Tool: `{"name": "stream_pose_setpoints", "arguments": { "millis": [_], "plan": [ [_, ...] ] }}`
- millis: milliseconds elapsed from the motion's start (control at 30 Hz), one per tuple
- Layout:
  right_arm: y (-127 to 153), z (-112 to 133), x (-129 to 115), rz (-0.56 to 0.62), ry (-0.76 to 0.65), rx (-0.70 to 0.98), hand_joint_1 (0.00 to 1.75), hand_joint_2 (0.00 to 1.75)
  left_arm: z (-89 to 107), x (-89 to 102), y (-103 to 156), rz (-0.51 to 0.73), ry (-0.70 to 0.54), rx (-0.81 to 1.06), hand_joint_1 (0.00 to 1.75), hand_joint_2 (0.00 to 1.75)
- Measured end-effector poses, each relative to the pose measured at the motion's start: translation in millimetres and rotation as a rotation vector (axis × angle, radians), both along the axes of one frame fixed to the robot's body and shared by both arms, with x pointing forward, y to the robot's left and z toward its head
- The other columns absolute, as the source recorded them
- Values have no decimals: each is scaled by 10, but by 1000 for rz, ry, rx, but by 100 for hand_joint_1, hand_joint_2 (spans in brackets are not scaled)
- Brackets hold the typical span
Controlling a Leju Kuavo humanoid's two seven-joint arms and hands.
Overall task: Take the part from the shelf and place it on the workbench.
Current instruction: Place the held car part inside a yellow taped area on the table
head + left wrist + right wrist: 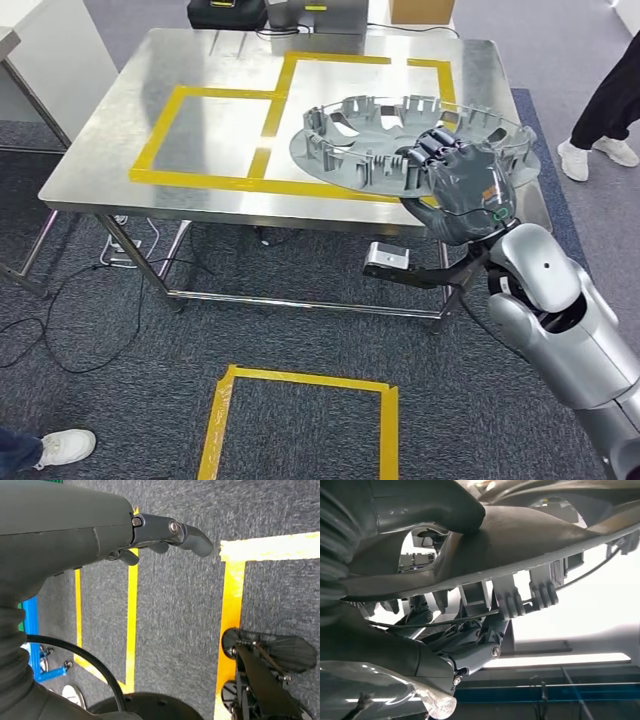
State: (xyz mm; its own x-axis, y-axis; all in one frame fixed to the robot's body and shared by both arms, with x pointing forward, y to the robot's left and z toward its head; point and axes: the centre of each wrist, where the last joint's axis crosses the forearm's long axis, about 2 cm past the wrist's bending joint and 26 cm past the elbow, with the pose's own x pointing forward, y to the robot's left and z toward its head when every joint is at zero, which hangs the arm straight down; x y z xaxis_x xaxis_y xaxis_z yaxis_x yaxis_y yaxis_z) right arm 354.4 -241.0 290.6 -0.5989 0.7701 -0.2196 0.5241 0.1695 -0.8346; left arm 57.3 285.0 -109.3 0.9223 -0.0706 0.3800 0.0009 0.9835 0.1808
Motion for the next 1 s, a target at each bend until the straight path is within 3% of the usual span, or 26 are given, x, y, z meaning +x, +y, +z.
{"name": "stream_pose_setpoints", "arguments": {
  "millis": [1000],
  "plan": [
    [0, -73, -18, 3, 17, -11, 175, 175, 1, 9, -15, -22, -5, -5, 0, 175]
  ]
}}
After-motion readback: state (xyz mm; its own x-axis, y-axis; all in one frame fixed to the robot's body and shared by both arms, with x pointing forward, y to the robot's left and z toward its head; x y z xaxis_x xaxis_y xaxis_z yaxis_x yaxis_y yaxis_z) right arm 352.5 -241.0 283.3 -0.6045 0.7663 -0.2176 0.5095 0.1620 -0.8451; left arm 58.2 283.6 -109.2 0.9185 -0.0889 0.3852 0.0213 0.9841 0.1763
